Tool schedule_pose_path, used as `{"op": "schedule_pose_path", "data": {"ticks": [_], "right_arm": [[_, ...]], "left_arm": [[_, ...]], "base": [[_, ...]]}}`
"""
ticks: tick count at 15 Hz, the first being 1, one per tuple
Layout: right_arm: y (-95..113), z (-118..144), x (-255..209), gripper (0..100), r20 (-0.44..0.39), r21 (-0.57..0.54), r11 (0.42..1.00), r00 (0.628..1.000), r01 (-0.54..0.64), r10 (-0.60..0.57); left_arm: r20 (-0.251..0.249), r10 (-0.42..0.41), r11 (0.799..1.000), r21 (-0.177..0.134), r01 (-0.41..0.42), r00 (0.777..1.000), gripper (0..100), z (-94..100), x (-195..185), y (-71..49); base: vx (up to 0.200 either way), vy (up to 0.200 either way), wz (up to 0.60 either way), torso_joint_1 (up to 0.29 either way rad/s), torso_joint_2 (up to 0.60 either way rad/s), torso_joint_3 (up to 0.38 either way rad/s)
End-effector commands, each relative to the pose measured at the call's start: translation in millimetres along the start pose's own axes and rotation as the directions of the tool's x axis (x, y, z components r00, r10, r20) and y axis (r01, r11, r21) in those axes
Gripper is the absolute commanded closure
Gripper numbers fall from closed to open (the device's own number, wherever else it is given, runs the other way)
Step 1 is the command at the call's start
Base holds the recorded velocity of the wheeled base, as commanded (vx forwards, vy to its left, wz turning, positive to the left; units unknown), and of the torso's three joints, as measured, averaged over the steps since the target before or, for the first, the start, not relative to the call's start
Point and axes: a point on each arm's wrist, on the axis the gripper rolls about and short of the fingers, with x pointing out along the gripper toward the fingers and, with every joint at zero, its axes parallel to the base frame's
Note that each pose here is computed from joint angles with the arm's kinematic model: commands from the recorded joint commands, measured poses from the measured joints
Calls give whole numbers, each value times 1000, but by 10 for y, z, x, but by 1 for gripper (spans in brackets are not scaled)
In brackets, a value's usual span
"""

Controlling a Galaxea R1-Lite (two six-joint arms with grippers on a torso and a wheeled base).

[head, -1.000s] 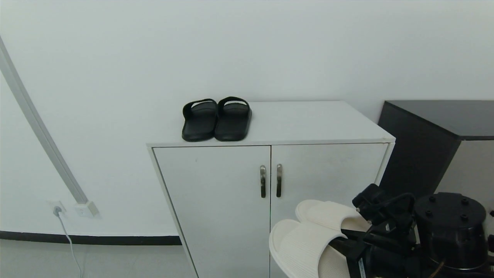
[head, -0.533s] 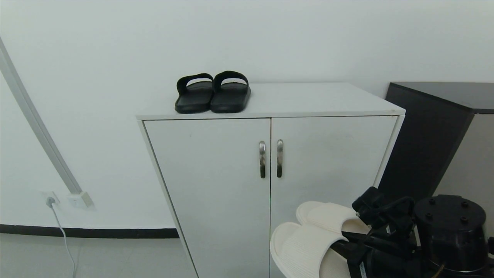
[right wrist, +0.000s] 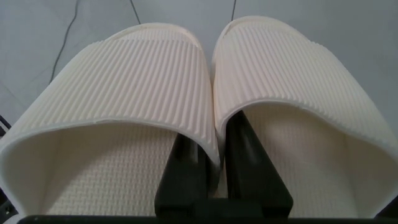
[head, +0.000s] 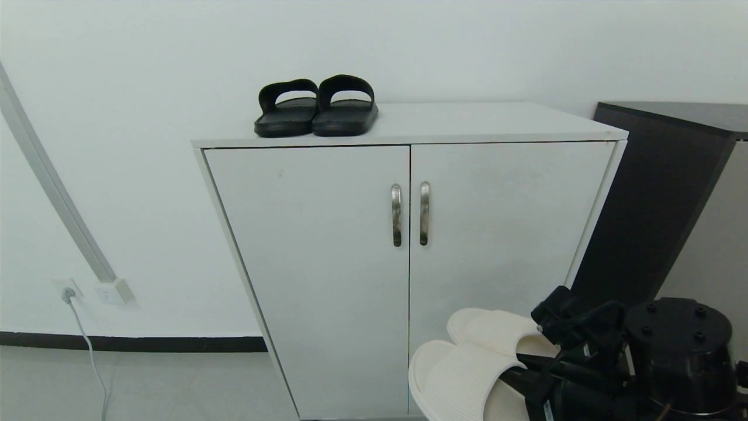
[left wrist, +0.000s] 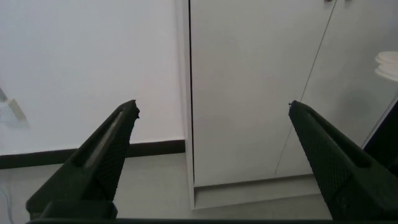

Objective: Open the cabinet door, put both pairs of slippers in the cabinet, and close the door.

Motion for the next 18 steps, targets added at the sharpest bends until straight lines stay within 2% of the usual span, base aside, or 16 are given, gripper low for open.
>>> {"op": "schedule_pose_path", "data": {"ticks": [1, 3, 4, 5, 6, 7, 8, 10, 11, 12, 13, 15, 17, 18], "right_arm": [[6, -8, 5, 100, -4, -1, 1000, 1000, -1, 1], [6, 9, -9, 100, 10, 0, 1000, 1000, -1, 1], [8, 0, -11, 100, 7, -1, 1000, 1000, -2, 2], [8, -8, -12, 100, 4, -3, 1000, 1000, -3, 3], [12, -5, -8, 100, 5, -3, 1000, 1000, -5, 5], [18, -8, -13, 100, 5, -4, 1000, 1000, -6, 6], [21, -4, -17, 100, 8, -5, 1000, 1000, -7, 7], [29, 2, -14, 100, 16, -5, 1000, 1000, -12, 13], [29, -7, -9, 100, 11, -4, 1000, 1000, -12, 12], [29, -9, -5, 100, 10, -6, 1000, 1000, -12, 12], [30, -11, -2, 100, 8, -6, 1000, 1000, -12, 12], [30, -12, 5, 100, 7, -6, 1000, 1000, -12, 12], [31, -17, 15, 100, 4, -6, 1000, 1000, -11, 11], [31, -22, 22, 100, 1, -7, 1000, 1000, -11, 11]], "left_arm": [[-9, 0, 1000, -1, 0, 1000, 0, 1, 6, 0], [0, -3, 1000, 11, 3, 1000, 0, 47, 1, -1], [42, -20, 999, -29, 21, 999, 0, 354, -23, -3], [66, -54, 988, -142, 63, 996, 0, 659, -21, -4], [0, -116, 985, -127, 115, 993, 0, 749, 97, -8], [-55, -169, 984, -69, 165, 984, 0, 759, 188, -17], [-96, -236, 971, -56, 231, 967, 0, 815, 300, -28], [-90, -322, 946, -58, 318, 942, 0, 985, 514, -42], [-73, -377, 926, -56, 374, 923, 0, 1121, 631, -52], [-79, -436, 900, -63, 432, 897, 0, 1214, 735, -63], [-97, -484, 875, -63, 479, 870, 0, 1277, 837, -74], [-142, -549, 835, -37, 550, 824, 0, 1389, 1134, -110], [-141, -622, 780, -33, 624, 770, 0, 1463, 1329, -220], [-139, -677, 732, -33, 680, 723, 0, 1508, 1517, -351]], "base": [[0, 0, 0, 0, 0, 0], [0, 0, 0, 0, 0, 0], [0, 0, 0, -32, 163, 173], [0, 0, 0, -27, 90, 100], [0, 0, 0, -7, 66, 61], [0, 0, 0, 0, 0, 0], [0, 0, 0, 0, 0, 0], [0, 0, 0, 0, 0, 0], [0, 0, 0, 0, 0, 0], [0, 0, 0, 0, 0, 0], [0, 0, 0, 0, 0, 0], [0, 0, 0, 0, 0, 0], [0, 0, 0, 0, 0, 0], [0, 0, 0, 0, 0, 0]]}}
